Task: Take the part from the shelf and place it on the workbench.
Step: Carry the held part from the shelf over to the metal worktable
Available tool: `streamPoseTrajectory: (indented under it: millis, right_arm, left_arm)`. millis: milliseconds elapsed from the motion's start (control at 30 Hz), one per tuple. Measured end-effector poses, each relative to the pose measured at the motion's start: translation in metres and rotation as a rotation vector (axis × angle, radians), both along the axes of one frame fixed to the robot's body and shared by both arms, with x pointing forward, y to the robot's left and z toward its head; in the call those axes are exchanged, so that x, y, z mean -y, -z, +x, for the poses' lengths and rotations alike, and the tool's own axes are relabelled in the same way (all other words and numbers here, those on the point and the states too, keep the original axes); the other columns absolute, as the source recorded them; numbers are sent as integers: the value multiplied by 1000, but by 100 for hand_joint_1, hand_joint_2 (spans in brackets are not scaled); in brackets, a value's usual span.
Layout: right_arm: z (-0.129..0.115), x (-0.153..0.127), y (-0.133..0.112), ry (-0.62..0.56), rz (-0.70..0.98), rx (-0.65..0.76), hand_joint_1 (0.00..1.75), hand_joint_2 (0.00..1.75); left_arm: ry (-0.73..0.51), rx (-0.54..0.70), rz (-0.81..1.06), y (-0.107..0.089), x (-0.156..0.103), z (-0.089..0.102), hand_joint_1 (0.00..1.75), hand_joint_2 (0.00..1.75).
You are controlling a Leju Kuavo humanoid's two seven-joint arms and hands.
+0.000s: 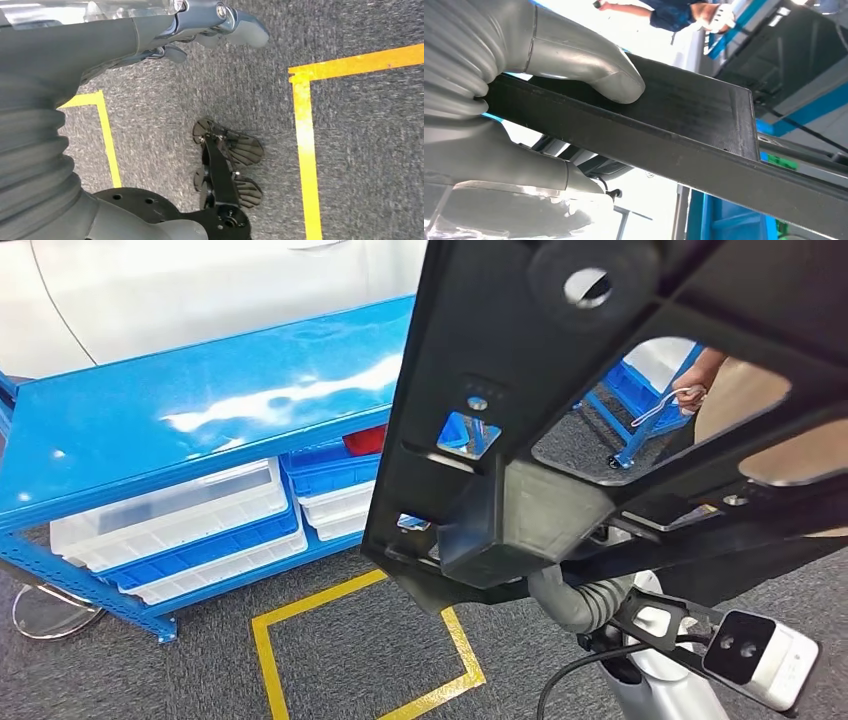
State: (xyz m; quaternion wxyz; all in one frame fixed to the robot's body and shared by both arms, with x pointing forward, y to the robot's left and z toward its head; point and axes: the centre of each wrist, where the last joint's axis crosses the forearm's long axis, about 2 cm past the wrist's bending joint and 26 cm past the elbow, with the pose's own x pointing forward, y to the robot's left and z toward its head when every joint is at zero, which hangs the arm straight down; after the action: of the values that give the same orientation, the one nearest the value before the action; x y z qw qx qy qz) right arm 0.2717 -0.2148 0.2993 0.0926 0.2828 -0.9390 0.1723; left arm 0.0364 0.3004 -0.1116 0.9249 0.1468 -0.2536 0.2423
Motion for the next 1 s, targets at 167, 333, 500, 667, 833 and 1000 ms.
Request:
streamPoseTrajectory:
  millis: [167, 333, 500, 667, 833, 1000]
  right_arm:
    - [-3, 2, 6, 34, -15, -4, 175, 175]
    - [-6, 2, 14, 58, -29, -15, 175, 175]
    - [-7, 2, 17, 53, -28, -18, 175, 175]
    - [-7, 3, 18, 64, -23, -21, 175, 175]
    - [-13, 3, 19, 95, -11, -17, 175, 175]
    - [-12, 3, 11, 97, 6, 1, 175, 175]
  left_arm:
    - [29, -8, -22, 0, 10, -3, 0, 175]
    - [46, -14, -41, 0, 19, -2, 0, 175]
    - [30, -22, -26, 0, 21, 0, 0, 175]
    - [32, -11, -19, 0, 18, -4, 0, 175]
    - [34, 8, -8, 0, 9, -4, 0, 175]
    - [14, 24, 3, 0, -2, 4, 0, 175]
